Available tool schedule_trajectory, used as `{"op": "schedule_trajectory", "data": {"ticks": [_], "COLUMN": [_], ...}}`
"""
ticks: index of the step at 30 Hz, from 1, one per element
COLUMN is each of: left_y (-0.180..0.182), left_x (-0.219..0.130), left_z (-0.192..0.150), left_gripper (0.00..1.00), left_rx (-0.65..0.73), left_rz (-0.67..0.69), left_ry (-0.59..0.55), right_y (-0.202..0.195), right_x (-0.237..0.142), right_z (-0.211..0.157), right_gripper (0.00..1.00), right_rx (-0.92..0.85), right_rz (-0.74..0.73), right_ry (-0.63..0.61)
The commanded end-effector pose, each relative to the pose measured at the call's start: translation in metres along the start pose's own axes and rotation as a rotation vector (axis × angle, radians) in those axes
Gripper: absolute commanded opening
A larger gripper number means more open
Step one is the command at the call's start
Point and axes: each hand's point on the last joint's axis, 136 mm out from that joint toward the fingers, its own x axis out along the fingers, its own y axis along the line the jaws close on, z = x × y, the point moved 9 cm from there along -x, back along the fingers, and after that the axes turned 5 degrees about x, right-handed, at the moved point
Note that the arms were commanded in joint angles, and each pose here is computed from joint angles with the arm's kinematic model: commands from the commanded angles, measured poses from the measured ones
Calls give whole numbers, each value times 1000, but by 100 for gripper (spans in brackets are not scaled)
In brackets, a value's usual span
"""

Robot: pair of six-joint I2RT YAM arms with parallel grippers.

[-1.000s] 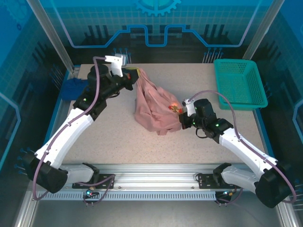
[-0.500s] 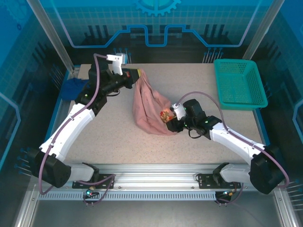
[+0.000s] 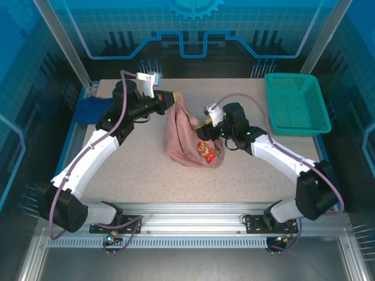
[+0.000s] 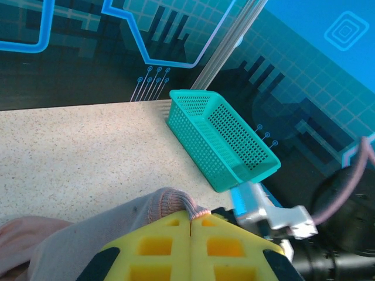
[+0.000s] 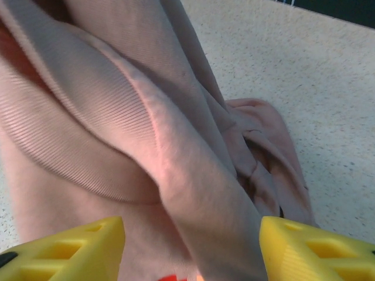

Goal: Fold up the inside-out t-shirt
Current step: Turn the T-shirt inside out at the center of the table.

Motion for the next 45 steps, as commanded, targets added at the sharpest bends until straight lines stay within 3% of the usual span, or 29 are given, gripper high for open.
{"op": "schedule_trajectory", "data": {"ticks": [1,5,7,16,25,29,34,37,41,45], "left_y": [-7,-5,-6,-46,-108,-96,-35,2,25,37], "left_x": [-8,-9,-9,-14,-15,-12,-5,-7,-11,-11], "left_z": [6,5,6,19,26,15,-35,-76,-121,-152], "left_gripper": [0,0,0,0,0,0,0,0,0,0], "left_rx": [15,8,1,29,56,-10,-161,-274,-318,-342], "left_rz": [-34,-11,-10,-122,-331,-252,101,213,294,334], "left_ry": [-38,-36,-34,-69,-52,-43,77,151,220,292], "right_y": [-3,-10,-16,-14,-13,-18,-25,-23,-28,-21], "right_x": [11,-9,-38,-186,-253,-222,-128,-61,-6,-5], "right_z": [20,41,55,114,158,173,167,150,120,64], "right_gripper": [53,11,0,0,0,0,1,8,24,38], "right_rx": [-5,12,22,17,-16,1,28,42,41,40], "right_rz": [37,-8,-60,-231,-343,-200,-26,64,-6,-123], "right_ry": [-55,-112,-155,-416,-546,-482,-253,-82,134,245]}}
